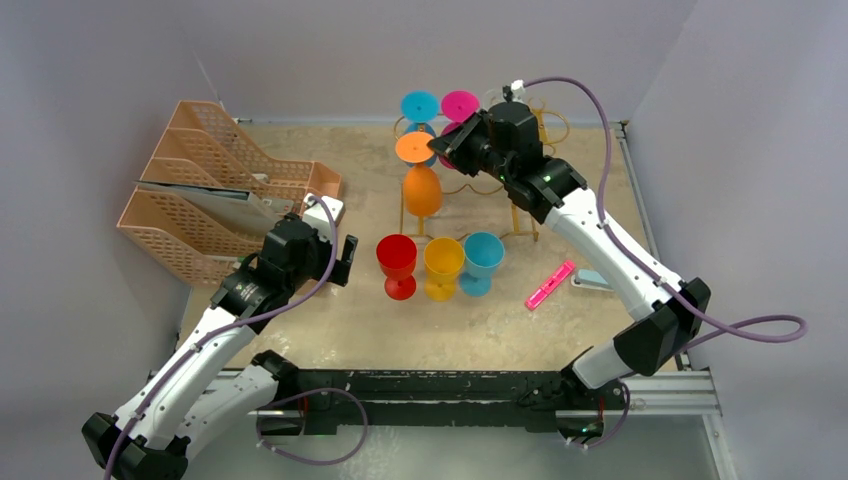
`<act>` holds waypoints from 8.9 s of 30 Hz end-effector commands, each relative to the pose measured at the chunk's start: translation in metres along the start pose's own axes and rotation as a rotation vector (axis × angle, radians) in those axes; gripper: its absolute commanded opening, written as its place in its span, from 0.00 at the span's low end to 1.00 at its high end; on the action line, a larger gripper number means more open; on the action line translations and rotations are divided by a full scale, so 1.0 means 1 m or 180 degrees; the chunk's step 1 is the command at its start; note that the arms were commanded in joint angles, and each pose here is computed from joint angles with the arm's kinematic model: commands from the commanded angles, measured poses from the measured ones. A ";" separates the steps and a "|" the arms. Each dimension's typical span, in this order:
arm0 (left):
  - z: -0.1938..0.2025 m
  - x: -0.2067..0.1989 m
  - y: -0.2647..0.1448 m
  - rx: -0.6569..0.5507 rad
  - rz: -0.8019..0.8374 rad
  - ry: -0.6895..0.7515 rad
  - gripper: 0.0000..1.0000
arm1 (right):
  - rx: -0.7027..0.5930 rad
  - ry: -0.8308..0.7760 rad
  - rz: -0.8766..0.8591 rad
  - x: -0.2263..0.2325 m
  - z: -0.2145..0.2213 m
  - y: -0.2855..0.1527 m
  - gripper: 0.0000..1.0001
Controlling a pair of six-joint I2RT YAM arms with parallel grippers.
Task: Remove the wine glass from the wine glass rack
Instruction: Pick up the wine glass from the wine rack, then place the wine glass at the center of the board.
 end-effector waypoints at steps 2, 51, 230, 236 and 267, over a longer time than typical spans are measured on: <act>-0.013 0.005 -0.004 -0.0136 -0.0041 0.0026 0.89 | 0.0031 0.0009 -0.0082 0.007 -0.001 0.004 0.17; -0.010 0.004 0.000 -0.0009 -0.0033 0.0047 0.89 | 0.0035 0.0365 -0.0540 0.023 -0.001 -0.026 0.00; -0.129 -0.138 -0.129 -0.1994 0.3695 -0.0093 0.00 | -0.0073 -0.1552 -0.0480 -0.079 0.004 -0.180 0.67; -0.118 -0.131 -0.127 -0.1944 0.3466 -0.0030 0.00 | -0.0163 -0.1444 -0.0396 -0.087 0.002 -0.178 0.69; -0.059 -0.135 -0.143 -0.1830 0.3971 0.0797 0.00 | 0.1458 -0.1057 -0.0922 -0.043 0.057 -0.141 0.75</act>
Point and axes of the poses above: each gripper's point midway between its finger pads, its own y axis out along the fingers, its own x axis along the line the jaws close on, z = x × y, the point moved 5 cm from there along -y, back along the fingers, and after that the axes turned 13 degrees about y, right-handed, at the moved point
